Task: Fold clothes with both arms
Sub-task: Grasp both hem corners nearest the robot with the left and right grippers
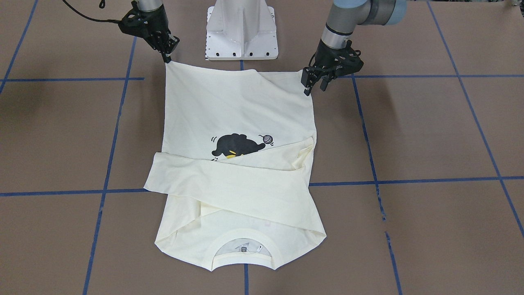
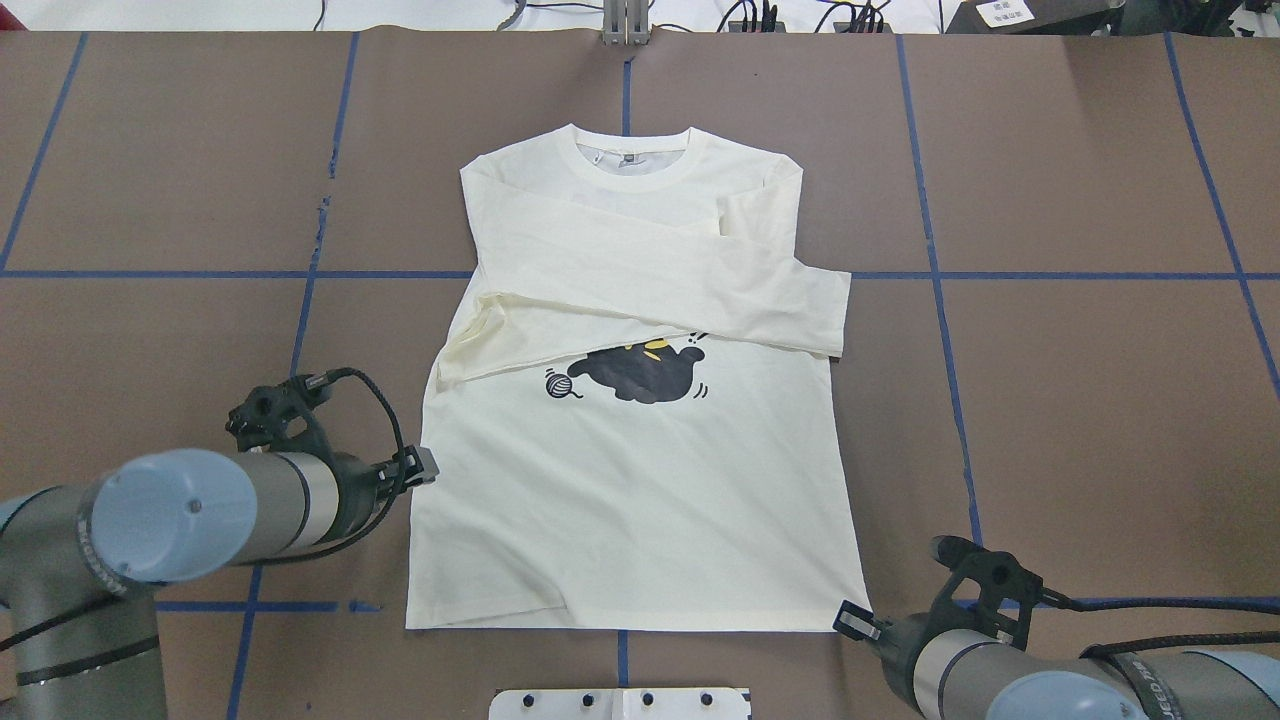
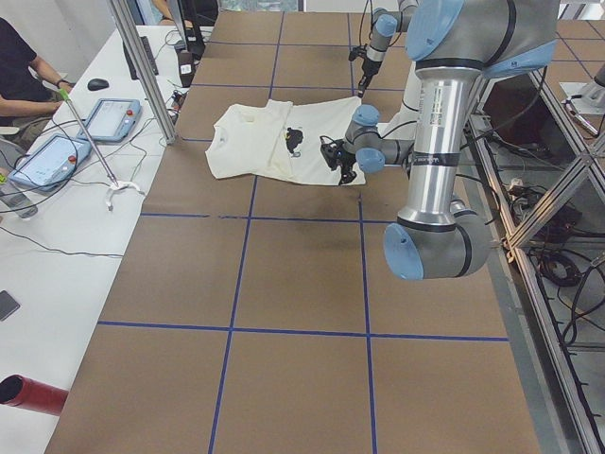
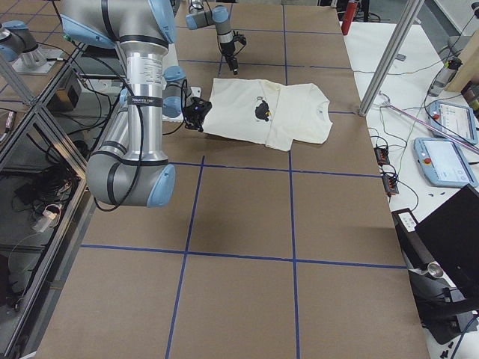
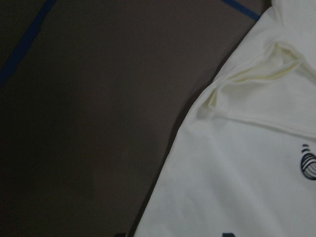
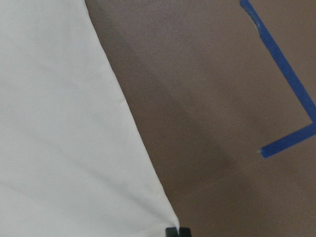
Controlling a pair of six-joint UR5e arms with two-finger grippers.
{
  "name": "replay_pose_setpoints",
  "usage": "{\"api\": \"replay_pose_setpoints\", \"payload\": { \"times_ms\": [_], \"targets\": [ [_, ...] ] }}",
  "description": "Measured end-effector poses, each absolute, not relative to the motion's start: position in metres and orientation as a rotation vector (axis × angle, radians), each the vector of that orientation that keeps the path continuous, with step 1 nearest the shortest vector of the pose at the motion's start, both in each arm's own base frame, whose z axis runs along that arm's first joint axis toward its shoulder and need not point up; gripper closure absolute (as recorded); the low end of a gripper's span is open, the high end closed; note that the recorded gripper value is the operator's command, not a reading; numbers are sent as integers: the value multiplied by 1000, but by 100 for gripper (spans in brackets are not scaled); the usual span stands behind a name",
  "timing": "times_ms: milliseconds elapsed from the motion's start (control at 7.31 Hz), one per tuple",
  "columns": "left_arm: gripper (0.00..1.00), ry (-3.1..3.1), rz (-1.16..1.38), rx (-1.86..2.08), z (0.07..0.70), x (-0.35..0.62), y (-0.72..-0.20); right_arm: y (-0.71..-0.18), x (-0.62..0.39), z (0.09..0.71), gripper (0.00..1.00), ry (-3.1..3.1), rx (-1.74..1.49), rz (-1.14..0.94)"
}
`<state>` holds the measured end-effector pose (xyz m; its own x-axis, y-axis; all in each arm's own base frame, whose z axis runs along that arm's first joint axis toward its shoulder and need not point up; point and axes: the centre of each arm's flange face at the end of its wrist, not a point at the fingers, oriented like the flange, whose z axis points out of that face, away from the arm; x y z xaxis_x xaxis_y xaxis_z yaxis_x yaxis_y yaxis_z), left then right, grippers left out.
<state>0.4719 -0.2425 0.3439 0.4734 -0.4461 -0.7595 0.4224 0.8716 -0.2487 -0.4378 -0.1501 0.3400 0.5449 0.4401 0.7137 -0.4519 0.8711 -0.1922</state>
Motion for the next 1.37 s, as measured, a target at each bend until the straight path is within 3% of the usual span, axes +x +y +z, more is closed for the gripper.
{"api": "replay_pose_setpoints", "payload": {
  "times_ms": [547,1230,1367],
  "targets": [
    [52,928,-502,-87,333,499,-198,-149,-438,340,100,-842,16,528],
    [51,913,-481,-99,338,506,-186,-149,-438,340,100,-843,16,528],
    [63,906,-480,-99,339,506,-185,-150,-438,340,100,-843,17,528]
  ]
}}
